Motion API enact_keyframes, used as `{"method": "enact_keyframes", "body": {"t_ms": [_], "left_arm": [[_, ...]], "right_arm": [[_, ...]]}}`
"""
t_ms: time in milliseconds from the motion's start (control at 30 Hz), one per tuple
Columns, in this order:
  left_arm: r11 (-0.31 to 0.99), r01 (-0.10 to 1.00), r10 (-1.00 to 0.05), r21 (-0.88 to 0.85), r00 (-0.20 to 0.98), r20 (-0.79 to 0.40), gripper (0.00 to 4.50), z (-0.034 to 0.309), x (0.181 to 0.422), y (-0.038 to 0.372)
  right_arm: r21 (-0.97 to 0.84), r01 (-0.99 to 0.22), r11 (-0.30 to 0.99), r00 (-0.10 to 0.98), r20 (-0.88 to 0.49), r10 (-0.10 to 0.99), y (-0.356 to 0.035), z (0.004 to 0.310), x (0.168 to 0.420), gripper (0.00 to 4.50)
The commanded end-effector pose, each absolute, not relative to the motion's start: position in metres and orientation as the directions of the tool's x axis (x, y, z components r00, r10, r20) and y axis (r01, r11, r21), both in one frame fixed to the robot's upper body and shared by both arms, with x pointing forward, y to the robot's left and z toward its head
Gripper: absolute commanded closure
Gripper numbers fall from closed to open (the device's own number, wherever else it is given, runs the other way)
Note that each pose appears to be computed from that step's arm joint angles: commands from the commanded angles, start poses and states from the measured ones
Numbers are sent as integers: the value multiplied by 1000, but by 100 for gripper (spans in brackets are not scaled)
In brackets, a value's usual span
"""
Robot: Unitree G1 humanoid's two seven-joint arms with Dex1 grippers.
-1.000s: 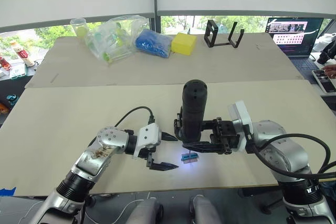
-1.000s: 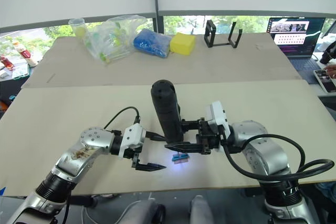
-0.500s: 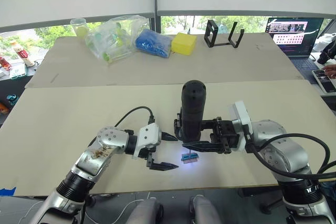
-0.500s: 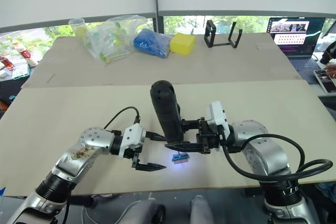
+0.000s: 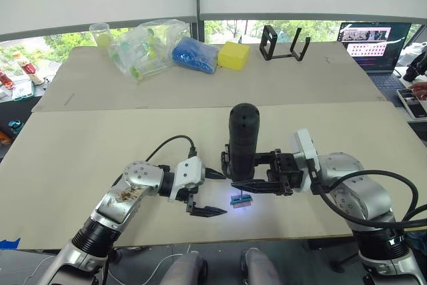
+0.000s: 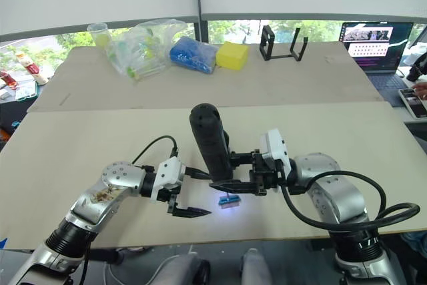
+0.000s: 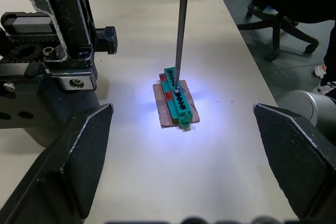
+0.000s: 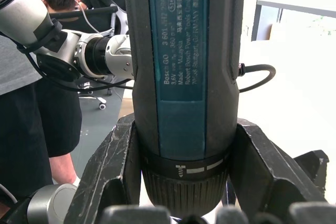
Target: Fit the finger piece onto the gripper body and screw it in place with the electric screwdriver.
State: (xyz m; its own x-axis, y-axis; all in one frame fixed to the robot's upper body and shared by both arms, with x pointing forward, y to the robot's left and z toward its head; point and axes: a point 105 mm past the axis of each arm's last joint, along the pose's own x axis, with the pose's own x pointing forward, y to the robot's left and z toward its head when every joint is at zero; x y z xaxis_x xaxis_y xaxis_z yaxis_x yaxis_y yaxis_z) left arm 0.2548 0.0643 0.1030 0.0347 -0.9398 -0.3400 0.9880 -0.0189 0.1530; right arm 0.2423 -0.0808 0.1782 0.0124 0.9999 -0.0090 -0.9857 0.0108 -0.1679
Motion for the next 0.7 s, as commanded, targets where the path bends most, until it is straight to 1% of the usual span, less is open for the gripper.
{"method": "enact_keyframes", "body": {"t_ms": [33,700], "left_arm": [[-36,981,-946,193,29,-322,0,111,254,61],[-37,980,-946,196,29,-323,0,110,254,62]], "right_arm": [[-218,-976,-23,-30,29,999,-77,193,236,258],[-221,-975,-26,-32,24,999,-77,189,234,258]]}}
